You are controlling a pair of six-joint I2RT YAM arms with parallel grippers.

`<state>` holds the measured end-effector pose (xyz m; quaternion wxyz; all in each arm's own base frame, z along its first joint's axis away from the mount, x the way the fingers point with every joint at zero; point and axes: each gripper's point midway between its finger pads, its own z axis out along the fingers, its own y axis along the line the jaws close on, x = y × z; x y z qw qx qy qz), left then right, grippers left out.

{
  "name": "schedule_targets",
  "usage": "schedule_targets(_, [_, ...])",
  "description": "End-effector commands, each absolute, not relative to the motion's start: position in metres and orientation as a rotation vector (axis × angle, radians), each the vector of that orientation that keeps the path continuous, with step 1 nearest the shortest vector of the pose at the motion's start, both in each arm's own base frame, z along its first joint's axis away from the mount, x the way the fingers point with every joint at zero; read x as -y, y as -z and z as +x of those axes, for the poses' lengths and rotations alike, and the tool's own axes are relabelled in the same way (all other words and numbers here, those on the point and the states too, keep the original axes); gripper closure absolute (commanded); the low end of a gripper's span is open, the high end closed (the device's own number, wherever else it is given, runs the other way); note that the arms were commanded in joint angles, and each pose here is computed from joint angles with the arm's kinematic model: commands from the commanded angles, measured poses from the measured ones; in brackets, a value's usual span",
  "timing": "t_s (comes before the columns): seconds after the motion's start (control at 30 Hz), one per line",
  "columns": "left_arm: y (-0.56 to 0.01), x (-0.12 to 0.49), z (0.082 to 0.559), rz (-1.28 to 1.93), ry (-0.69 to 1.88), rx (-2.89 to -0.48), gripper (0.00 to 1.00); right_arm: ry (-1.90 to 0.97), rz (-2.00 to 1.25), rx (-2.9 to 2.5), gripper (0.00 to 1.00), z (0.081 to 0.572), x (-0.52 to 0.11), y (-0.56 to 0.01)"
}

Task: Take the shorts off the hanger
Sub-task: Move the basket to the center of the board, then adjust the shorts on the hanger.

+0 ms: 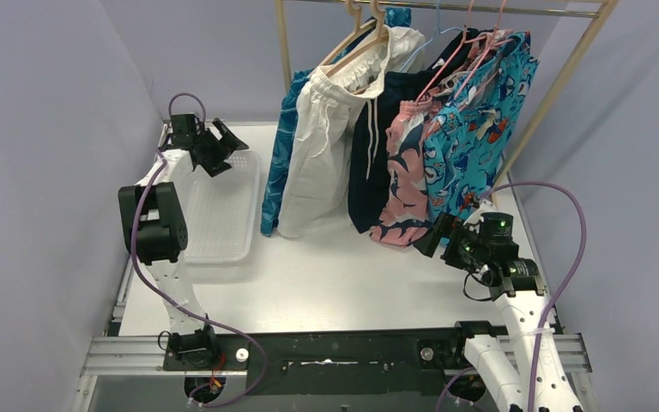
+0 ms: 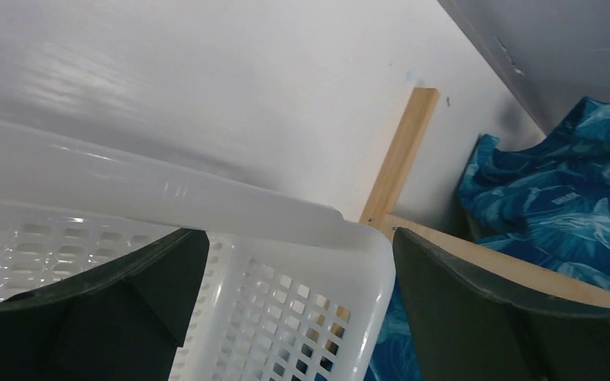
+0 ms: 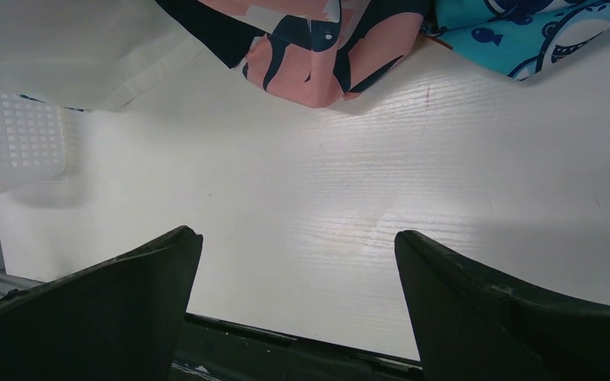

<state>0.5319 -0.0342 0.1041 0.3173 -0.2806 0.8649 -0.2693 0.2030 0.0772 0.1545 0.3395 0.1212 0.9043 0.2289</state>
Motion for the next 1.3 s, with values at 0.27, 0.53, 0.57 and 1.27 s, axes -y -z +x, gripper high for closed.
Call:
schedule_targets(0.27, [-0.217, 0.039, 0.512, -0.613, 0.769, -2.036, 0.13, -0.447, 0.436, -2.212, 0.02, 0.216, -0.052, -0.188])
schedule_targets(0.53, [-0.289, 0.072, 0.447, -0.384, 0.865, -1.906, 0.14, -0.52, 0.438, -1.971, 0.02, 0.219, -0.054, -0.233])
schedule_targets(0.57, [-0.297, 0.086, 0.437, -0.331, 0.902, -1.888, 0.13, -0.542, 0.43, -1.957, 0.03, 0.218, -0.057, -0.234])
schedule_targets(1.27, [-0.332, 0.336, 0.337, 0.306, 1.148, -1.868, 0.14, -0.641, 0.44, -2.088, 0.02, 0.213, -0.074, -0.213])
